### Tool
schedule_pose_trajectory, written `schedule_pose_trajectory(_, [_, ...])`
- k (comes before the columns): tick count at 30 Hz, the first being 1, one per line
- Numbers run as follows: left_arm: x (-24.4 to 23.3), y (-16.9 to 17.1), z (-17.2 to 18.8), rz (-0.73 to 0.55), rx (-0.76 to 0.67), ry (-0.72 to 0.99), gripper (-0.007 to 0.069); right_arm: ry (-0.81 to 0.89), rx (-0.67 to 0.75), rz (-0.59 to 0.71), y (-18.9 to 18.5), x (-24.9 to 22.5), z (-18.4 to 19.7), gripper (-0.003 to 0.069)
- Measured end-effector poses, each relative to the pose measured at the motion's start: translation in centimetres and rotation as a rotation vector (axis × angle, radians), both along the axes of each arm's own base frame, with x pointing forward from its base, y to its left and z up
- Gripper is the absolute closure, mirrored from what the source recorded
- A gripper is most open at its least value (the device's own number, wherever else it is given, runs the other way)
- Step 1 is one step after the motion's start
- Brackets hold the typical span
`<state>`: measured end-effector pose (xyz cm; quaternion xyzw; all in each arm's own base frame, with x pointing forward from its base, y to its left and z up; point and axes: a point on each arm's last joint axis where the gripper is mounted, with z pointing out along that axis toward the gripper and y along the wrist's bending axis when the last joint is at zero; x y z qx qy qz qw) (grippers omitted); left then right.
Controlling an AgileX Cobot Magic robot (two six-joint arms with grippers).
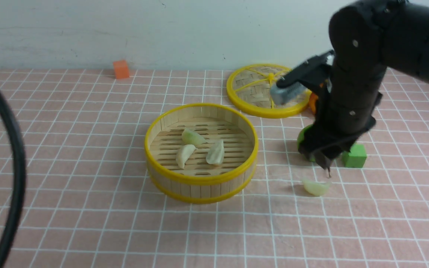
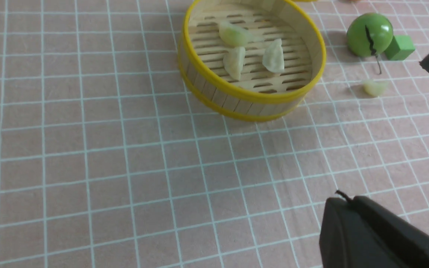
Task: Put the dumplings into the steamer on the table with the pink tablecloth.
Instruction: 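Reach for and grasp a dumpling lying on the table beside the steamer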
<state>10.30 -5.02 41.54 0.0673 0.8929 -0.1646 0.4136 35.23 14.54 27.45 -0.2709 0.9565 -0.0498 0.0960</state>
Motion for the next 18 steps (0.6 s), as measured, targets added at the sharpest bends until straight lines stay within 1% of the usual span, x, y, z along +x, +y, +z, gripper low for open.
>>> schedule_pose_trajectory(2, [0.7,-0.4,-0.3,-0.013,0.012,0.026,0.0628,0.023,0.007,-0.021,-1.0,0.1,-2.0,0.0223])
schedule_pose_trajectory(4, [1.0,-0.6,-0.5,-0.021,0.019,0.038,0.0627,0.021,0.017,-0.02,-1.3,0.2,-2.8,0.0223])
schedule_pose_trajectory(6, [1.8,-1.2,-0.9,-0.049,0.037,0.066,0.0624,-0.002,0.041,0.012,-1.4,0.7,-5.0,0.0223])
schedule_pose_trajectory(8, [2.1,-1.5,-1.1,-0.063,0.042,0.077,0.0623,-0.007,0.044,0.033,-1.2,0.9,-5.8,0.0223])
schedule_pose_trajectory(9, [2.4,-1.8,-1.4,-0.079,0.051,0.09,0.0622,-0.018,0.046,0.075,-1.0,1.4,-7.0,0.0223])
schedule_pose_trajectory(11, [2.8,-2.1,-1.6,-0.096,0.062,0.104,0.0622,-0.037,0.048,0.115,-0.7,2.0,-8.2,0.0223])
schedule_pose_trajectory(18, [3.5,-2.5,-2.1,-0.109,0.072,0.129,0.0614,-0.075,0.011,0.181,-0.4,3.5,-11.1,0.0228])
